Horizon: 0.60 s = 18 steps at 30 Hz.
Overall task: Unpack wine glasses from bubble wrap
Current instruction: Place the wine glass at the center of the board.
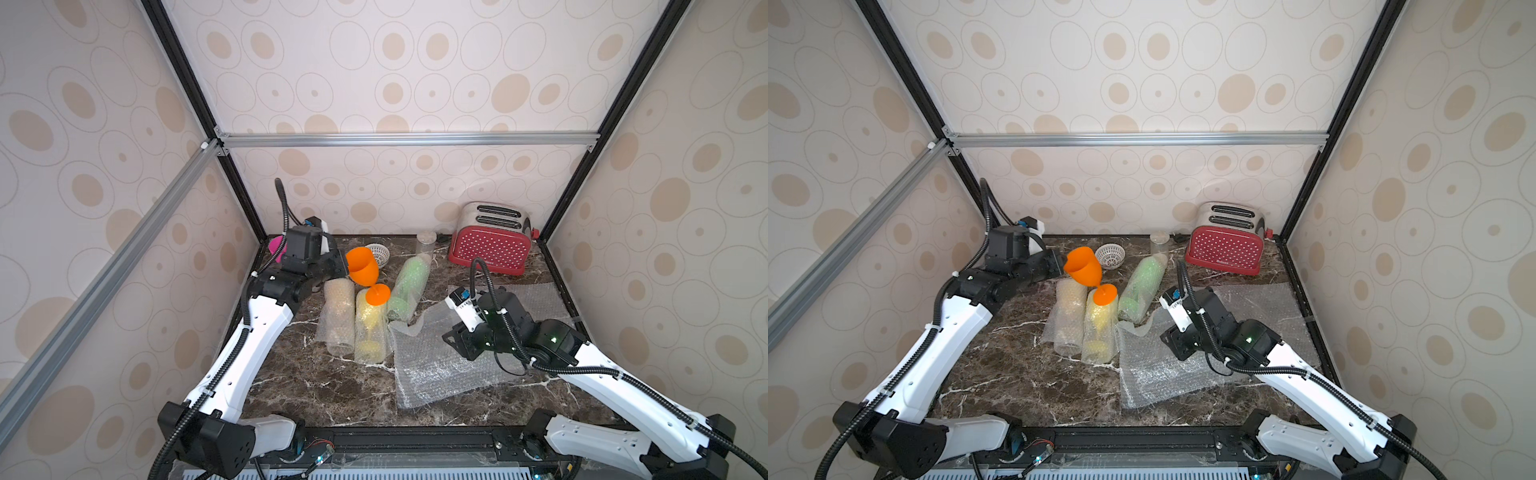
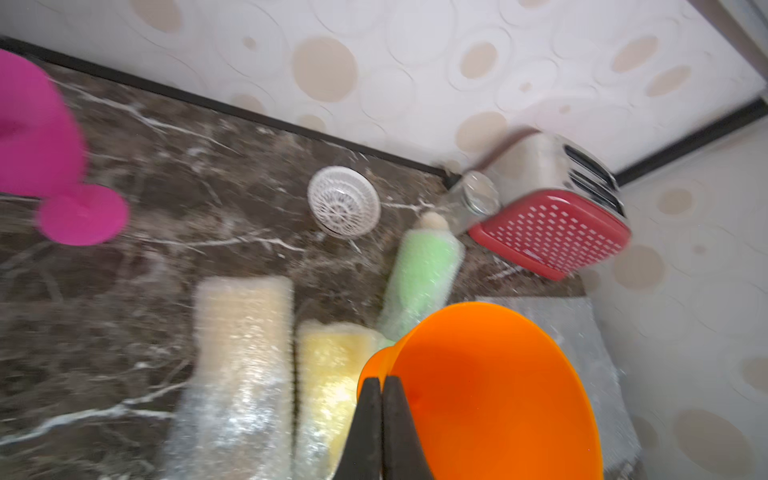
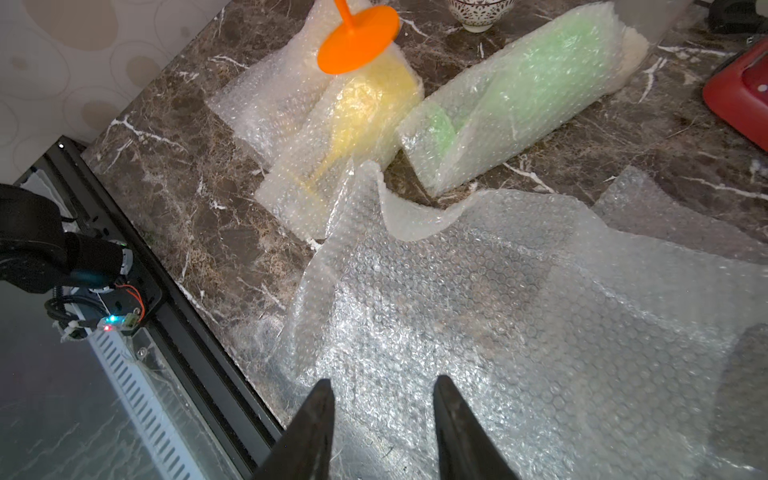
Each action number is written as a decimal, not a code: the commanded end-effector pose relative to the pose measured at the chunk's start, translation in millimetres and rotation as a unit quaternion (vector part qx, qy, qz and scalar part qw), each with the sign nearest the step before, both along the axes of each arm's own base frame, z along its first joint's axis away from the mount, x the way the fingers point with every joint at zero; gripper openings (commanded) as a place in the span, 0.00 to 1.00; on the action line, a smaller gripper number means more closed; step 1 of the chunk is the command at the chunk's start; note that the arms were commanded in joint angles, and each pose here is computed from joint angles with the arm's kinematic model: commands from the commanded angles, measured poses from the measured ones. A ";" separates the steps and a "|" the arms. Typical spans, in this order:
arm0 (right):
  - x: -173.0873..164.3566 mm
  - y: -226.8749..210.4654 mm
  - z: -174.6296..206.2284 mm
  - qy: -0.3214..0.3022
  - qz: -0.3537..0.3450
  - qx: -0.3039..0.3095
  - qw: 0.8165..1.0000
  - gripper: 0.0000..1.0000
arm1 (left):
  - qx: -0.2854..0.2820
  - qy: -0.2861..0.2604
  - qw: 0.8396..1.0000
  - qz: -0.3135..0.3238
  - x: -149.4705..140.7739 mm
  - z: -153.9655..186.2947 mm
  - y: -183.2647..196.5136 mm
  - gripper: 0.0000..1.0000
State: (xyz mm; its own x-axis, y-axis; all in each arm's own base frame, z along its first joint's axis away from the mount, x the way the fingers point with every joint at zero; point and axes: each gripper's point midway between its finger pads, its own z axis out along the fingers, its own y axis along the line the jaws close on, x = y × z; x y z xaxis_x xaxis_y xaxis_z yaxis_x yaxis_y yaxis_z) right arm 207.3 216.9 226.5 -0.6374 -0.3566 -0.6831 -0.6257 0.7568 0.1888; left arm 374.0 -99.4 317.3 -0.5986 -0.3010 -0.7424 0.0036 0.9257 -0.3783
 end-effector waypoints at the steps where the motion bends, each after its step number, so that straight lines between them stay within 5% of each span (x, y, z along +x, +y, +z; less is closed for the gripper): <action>1: 4.8 5.3 -1.8 0.022 -0.003 0.020 1.000 0.40 | 0.082 0.000 0.993 0.080 -6.3 12.0 62.1 0.00; 7: 16.1 1.6 -17.6 0.062 -0.034 0.031 0.997 0.39 | 0.116 -0.003 0.977 0.179 -2.7 22.8 134.7 0.00; 18: 27.4 -8.4 -22.5 0.093 -0.056 0.044 0.993 0.39 | 0.179 0.055 0.941 0.282 10.6 -34.3 233.3 0.00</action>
